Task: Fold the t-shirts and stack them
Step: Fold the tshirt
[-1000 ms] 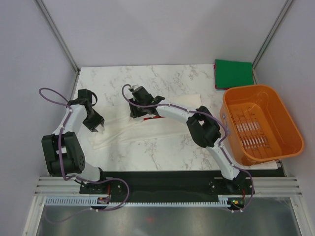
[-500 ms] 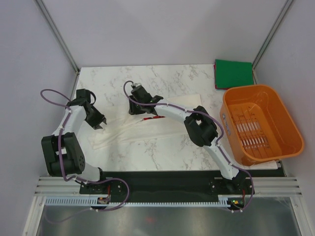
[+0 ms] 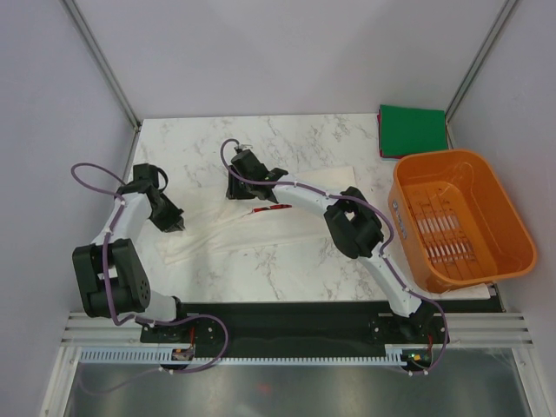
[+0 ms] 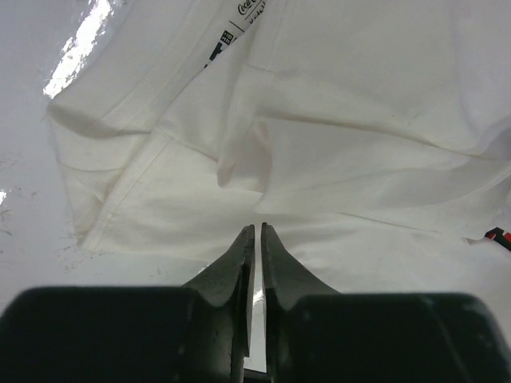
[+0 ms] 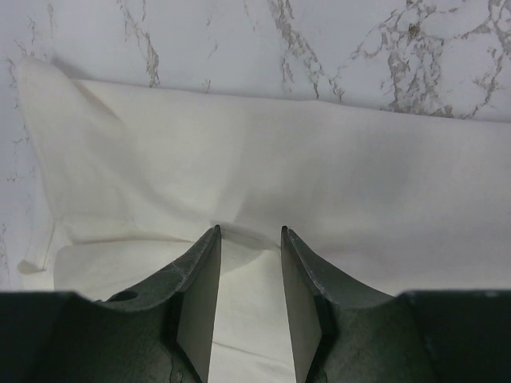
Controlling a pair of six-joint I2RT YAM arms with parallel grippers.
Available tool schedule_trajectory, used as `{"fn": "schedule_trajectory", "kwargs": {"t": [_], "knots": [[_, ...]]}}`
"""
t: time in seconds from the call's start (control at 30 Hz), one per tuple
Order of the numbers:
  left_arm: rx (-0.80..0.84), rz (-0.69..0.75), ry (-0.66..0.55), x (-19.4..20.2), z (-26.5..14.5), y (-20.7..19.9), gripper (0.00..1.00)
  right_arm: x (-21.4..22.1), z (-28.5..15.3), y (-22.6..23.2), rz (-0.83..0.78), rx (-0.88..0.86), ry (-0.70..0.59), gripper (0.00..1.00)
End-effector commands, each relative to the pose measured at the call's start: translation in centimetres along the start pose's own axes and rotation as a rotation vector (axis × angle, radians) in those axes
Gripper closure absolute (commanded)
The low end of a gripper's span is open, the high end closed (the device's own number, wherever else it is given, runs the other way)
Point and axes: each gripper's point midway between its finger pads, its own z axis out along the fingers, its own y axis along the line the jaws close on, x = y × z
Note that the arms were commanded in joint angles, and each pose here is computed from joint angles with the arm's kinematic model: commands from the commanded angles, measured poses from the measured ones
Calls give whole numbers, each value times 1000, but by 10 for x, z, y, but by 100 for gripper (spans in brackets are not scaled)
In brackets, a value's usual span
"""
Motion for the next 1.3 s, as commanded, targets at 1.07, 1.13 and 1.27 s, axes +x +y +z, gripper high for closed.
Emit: {"fn": "schedule_trajectory", "kwargs": {"t": [1.07, 1.13, 1.27], "knots": [[151, -150, 72, 1, 40, 7, 98, -24, -16, 23, 32, -65, -55, 56], [159, -154, 66, -1, 42, 5, 98, -23, -15, 22, 30, -64, -54, 56], [176, -161, 67, -2, 44, 2, 98, -21, -15, 22, 29, -64, -52, 56]]}}
